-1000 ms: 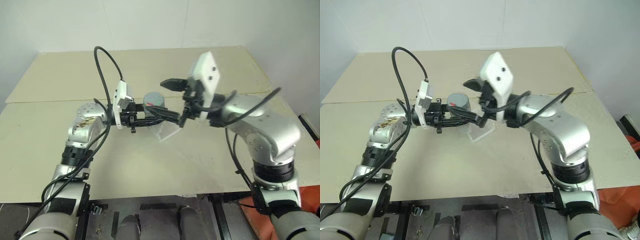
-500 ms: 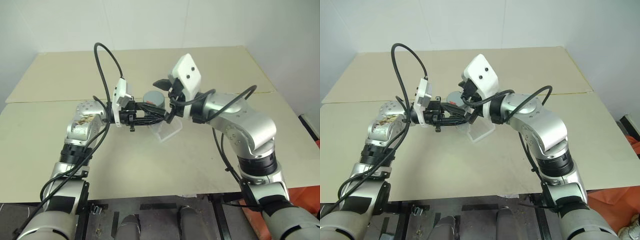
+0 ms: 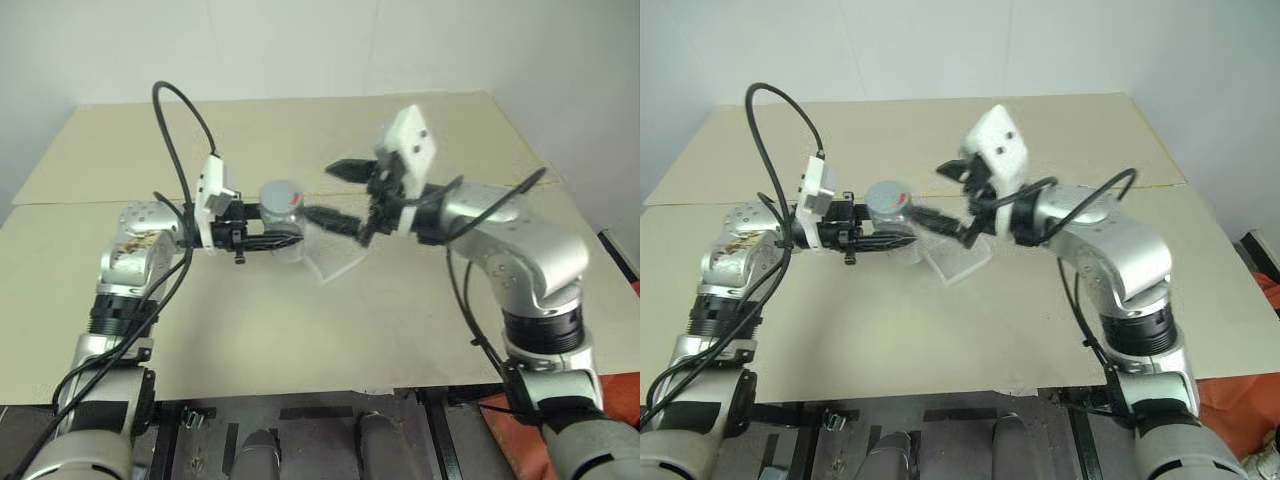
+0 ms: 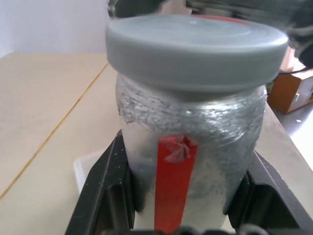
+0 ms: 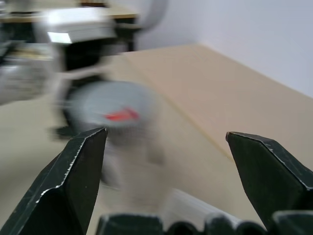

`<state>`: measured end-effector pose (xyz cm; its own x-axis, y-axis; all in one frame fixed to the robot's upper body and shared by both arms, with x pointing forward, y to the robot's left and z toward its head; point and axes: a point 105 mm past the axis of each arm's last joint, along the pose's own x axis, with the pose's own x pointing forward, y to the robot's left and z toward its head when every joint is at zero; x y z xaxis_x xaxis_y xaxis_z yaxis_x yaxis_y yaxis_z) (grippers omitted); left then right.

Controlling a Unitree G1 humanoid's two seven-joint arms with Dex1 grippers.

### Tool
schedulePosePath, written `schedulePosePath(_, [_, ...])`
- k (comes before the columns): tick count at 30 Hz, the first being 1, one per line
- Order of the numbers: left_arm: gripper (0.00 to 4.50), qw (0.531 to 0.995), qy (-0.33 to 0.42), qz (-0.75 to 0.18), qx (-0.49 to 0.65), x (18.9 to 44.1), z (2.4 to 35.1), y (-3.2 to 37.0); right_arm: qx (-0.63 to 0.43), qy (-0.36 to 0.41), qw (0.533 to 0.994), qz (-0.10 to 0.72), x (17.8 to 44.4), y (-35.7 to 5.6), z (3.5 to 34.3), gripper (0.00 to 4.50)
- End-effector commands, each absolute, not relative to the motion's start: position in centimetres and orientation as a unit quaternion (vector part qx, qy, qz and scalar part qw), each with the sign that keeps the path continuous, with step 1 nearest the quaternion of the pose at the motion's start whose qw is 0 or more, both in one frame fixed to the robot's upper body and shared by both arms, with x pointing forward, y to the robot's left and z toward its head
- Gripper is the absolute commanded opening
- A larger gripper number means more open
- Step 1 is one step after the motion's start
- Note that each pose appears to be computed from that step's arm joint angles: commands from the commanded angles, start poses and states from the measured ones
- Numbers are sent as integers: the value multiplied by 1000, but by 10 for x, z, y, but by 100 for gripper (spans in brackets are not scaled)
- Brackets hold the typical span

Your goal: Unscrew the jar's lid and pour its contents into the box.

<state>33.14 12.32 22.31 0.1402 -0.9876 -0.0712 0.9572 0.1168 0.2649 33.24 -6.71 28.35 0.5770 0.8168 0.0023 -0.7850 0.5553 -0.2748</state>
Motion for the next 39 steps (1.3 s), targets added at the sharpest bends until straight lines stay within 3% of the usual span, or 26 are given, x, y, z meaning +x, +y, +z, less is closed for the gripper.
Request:
schedulePosePath(1, [192, 733, -85, -661, 135, 324, 235, 125, -131, -102, 878, 449, 327, -75, 298, 446])
schedulePosePath(15, [192, 737, -94, -660, 109, 337, 232, 100, -138, -143, 826, 528, 291, -40, 317, 446])
schedulePosePath(26, [192, 727, -103, -671, 100, 341, 236, 89, -164, -128, 832, 514, 303, -7, 303, 446])
schedulePosePath(39, [192, 733, -99, -665, 108, 336, 238, 100, -159, -122, 842, 501, 313, -18, 301, 446])
